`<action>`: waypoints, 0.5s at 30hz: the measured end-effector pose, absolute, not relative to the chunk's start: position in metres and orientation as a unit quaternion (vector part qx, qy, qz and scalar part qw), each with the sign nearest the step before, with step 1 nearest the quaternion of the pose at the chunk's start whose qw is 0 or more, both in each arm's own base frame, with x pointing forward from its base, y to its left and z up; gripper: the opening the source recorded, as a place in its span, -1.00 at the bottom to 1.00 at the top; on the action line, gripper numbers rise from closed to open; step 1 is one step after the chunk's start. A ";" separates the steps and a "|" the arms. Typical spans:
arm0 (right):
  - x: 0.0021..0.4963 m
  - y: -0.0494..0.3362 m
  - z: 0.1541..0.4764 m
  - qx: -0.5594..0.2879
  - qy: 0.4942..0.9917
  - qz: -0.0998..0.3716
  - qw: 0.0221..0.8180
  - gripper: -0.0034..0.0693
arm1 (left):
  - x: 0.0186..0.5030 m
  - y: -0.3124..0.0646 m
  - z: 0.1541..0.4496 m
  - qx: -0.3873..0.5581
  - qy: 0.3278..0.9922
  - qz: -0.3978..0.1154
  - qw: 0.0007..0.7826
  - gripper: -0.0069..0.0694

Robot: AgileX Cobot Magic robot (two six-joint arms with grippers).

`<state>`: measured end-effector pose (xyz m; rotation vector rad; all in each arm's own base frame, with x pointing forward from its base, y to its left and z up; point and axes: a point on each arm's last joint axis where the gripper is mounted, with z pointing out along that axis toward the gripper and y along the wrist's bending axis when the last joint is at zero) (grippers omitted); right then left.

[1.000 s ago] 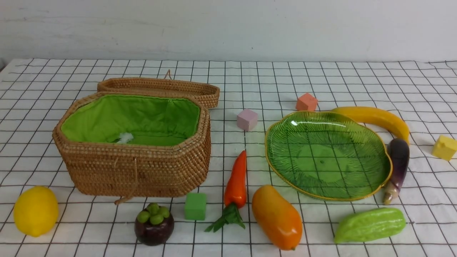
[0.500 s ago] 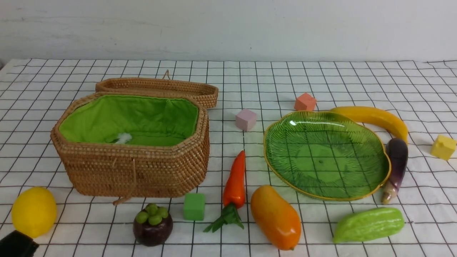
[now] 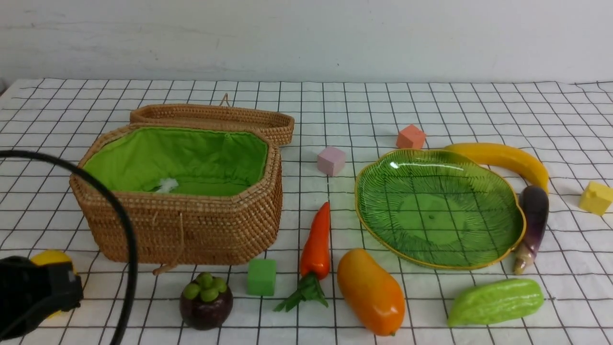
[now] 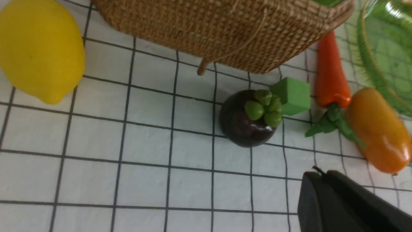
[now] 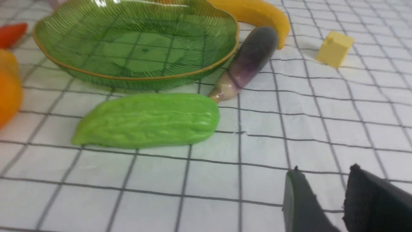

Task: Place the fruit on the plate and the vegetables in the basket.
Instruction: Grab a lemon with your left arm and place it on the plate on the right

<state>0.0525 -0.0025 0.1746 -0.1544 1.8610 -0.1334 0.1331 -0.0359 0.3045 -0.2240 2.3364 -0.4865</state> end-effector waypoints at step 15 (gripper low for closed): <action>0.057 0.002 0.193 0.114 0.719 0.132 0.673 -0.25 | 0.146 -0.035 0.315 -0.064 0.905 -0.170 0.385 -0.85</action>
